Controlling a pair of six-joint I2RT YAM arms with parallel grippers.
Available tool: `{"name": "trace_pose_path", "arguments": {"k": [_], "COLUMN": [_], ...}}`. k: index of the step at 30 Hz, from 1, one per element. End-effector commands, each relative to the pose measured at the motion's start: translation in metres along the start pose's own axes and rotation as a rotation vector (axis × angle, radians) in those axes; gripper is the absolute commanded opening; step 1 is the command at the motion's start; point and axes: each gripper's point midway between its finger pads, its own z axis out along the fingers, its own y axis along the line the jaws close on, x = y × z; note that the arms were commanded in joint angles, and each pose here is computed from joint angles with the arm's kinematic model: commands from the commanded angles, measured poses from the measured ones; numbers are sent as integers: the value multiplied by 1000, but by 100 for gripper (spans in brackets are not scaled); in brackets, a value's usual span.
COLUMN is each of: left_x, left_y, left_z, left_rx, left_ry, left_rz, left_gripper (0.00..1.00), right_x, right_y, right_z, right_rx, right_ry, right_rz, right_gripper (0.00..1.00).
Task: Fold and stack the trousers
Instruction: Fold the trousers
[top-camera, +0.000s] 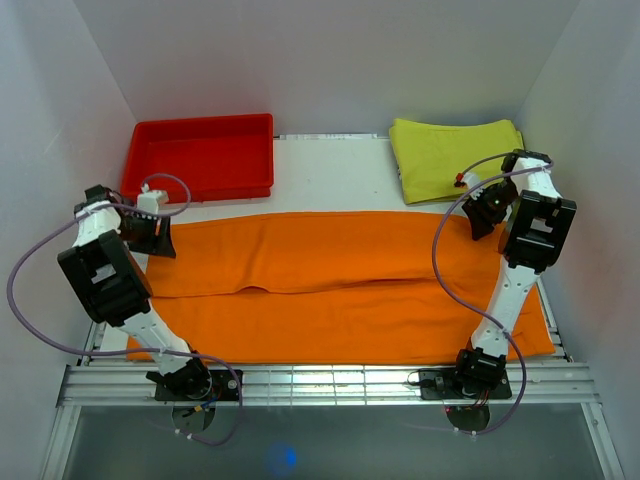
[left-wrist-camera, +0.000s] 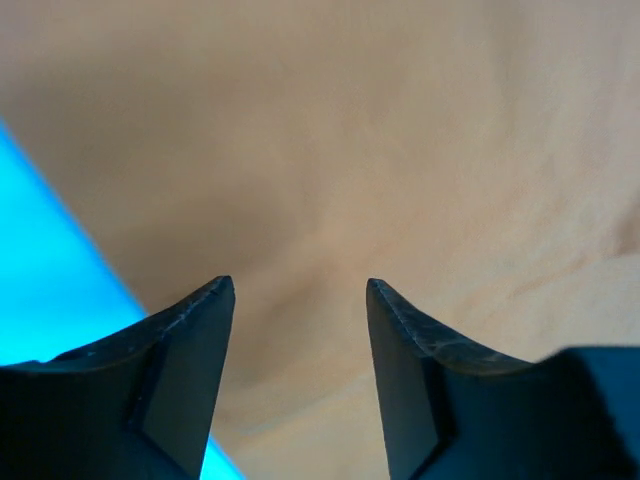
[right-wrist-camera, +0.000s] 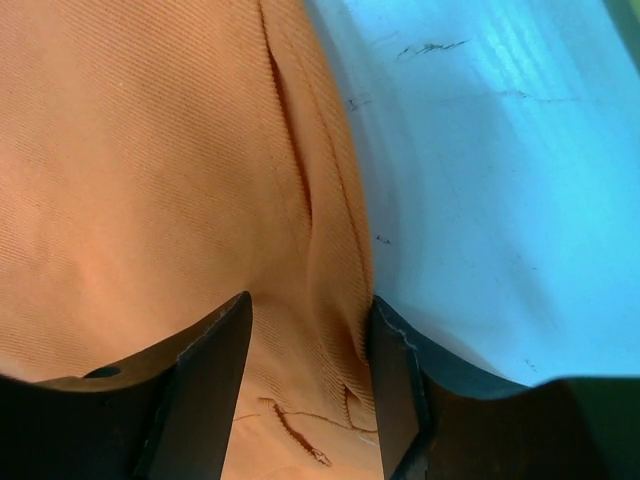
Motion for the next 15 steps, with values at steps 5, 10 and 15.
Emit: {"name": "trace_pose_path", "arguments": {"k": [5, 10, 15], "left_x": [-139, -158, -147], "left_y": [21, 35, 38], "left_z": [-73, -50, -10], "left_rx": [-15, 39, 161], "left_ry": [-351, -348, -259], "left_rz": [294, 410, 447], "left_gripper": [79, 79, 72], "right_x": [-16, -18, -7], "right_y": [-8, -19, -28], "right_z": [-21, -25, -12], "right_rx": [-6, 48, 47], "right_ry": [-36, -32, -11], "right_rz": [-171, -182, -187], "right_gripper": [69, 79, 80]}}
